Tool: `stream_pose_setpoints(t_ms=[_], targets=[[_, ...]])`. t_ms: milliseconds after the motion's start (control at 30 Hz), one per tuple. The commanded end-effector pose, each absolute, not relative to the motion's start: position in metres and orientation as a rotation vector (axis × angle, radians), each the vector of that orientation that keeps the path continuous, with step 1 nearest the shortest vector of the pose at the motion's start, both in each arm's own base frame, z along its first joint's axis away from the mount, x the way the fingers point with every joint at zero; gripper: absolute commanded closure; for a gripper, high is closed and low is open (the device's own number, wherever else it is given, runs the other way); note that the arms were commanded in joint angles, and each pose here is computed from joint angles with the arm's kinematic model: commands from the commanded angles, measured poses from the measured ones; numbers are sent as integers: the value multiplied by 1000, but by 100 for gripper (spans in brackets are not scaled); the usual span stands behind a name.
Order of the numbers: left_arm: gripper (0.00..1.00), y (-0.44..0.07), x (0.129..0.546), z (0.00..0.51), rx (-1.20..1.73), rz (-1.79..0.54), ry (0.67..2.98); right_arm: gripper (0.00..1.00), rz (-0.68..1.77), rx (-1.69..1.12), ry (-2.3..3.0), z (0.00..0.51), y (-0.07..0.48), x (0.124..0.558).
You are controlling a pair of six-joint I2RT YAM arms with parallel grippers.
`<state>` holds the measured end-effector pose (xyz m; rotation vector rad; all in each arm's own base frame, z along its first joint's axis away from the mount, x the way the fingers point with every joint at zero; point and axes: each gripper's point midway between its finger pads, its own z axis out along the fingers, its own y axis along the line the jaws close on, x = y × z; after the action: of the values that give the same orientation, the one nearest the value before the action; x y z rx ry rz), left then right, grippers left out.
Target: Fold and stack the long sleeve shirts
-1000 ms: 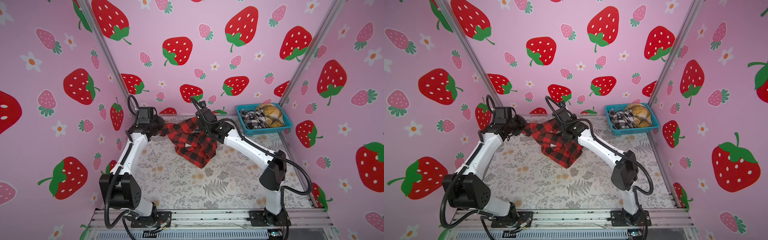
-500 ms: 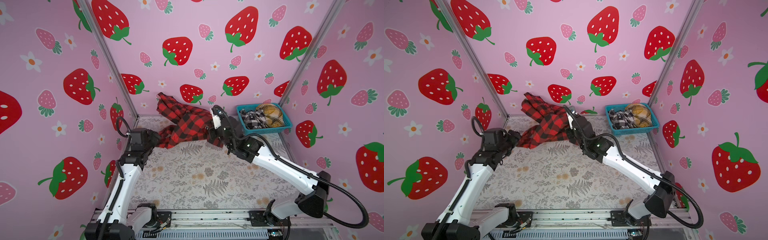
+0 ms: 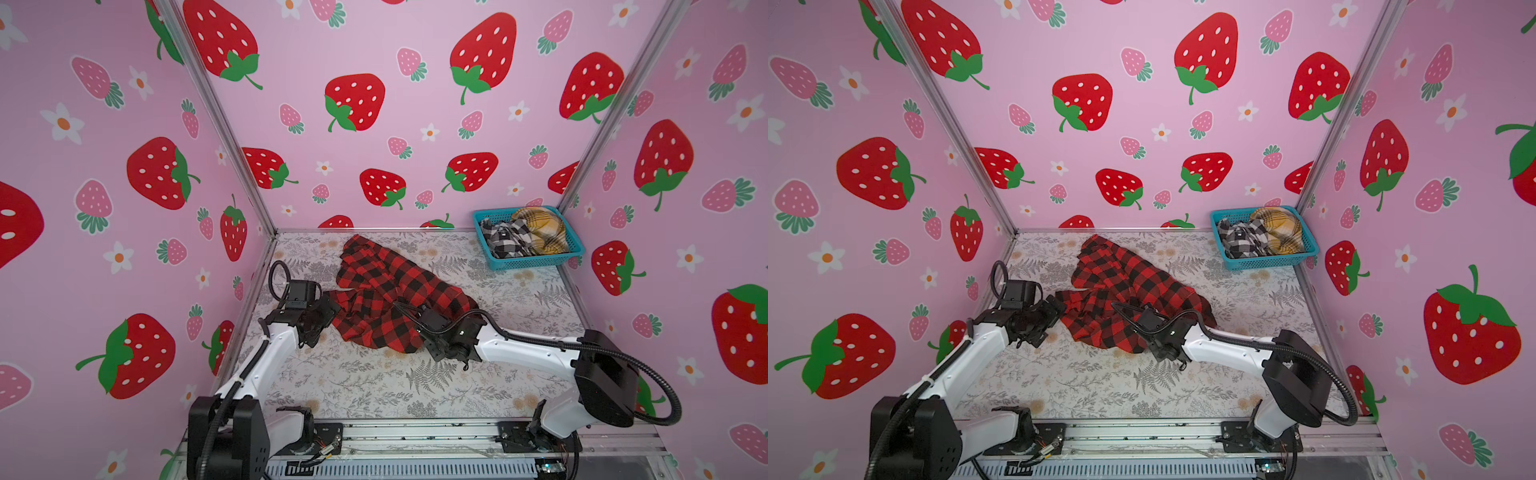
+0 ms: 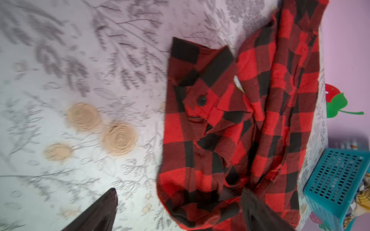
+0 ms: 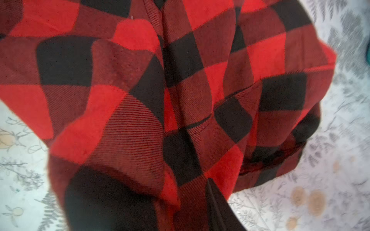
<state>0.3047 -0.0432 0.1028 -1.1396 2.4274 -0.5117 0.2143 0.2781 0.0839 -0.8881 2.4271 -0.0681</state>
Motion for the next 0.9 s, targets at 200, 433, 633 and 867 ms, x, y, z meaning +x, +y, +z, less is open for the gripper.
stream_pose_setpoints(t_ms=[200,433,633,867], targets=[[9,-63,268,64,-1189,-473,2554,30,-246,-713,2485,77,250,228],[7,-101,254,32,-1227,-604,2627,16,-200,-608,2532,73,226,218],[25,-124,266,21,-1210,-625,2679,22,-210,-538,2586,60,202,216],[100,-114,300,75,-1053,-540,2585,88,-127,-554,2546,69,216,233]])
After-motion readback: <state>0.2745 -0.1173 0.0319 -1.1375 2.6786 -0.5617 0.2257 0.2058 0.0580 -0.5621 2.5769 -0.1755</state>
